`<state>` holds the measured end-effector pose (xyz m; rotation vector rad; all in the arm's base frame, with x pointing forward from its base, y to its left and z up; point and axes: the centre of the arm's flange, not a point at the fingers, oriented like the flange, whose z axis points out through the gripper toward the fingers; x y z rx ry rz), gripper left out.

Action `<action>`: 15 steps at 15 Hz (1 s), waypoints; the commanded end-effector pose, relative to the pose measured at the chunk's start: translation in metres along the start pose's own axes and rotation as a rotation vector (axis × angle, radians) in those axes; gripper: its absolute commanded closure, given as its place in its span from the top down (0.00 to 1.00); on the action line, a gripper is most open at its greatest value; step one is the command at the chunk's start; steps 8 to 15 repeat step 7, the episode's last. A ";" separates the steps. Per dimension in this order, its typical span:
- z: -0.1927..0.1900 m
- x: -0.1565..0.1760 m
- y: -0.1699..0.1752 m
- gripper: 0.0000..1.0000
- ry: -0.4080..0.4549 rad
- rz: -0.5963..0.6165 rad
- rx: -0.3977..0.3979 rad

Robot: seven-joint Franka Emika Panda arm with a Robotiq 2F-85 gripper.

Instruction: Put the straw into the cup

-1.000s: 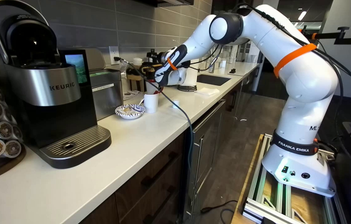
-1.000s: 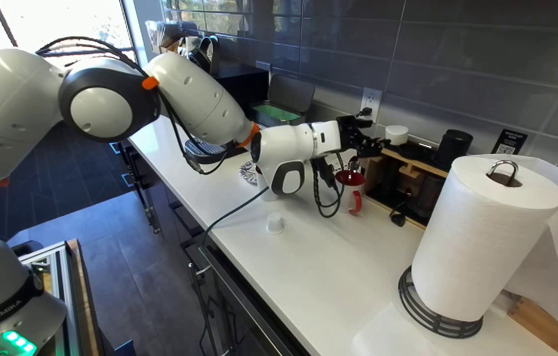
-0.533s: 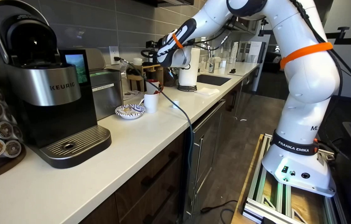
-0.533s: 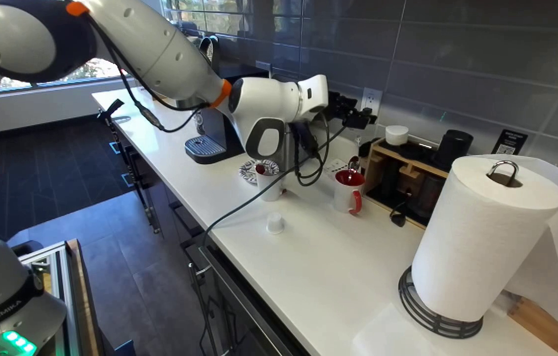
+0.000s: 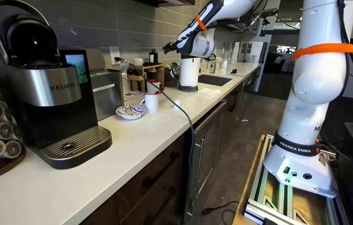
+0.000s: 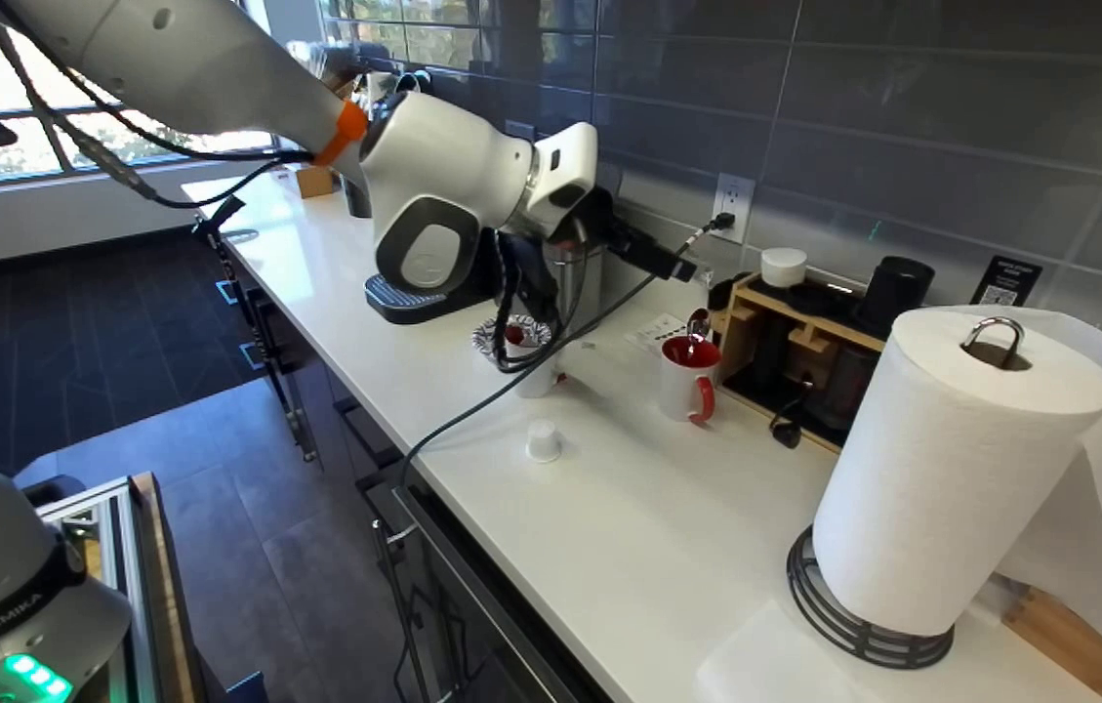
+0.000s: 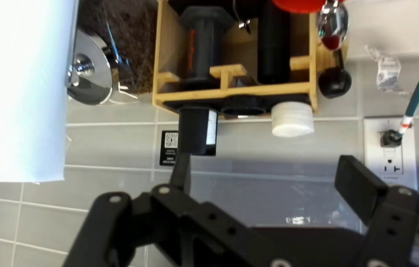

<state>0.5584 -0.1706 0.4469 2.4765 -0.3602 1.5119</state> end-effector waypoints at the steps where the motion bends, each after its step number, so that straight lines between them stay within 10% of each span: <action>1: -0.082 -0.031 0.020 1.00 -0.076 0.025 0.017; 5: -0.128 -0.046 0.064 1.00 0.043 0.109 0.141; 6: -0.094 -0.025 0.012 1.00 -0.003 0.059 0.060; 15: -0.106 -0.024 0.012 1.00 0.011 0.072 0.074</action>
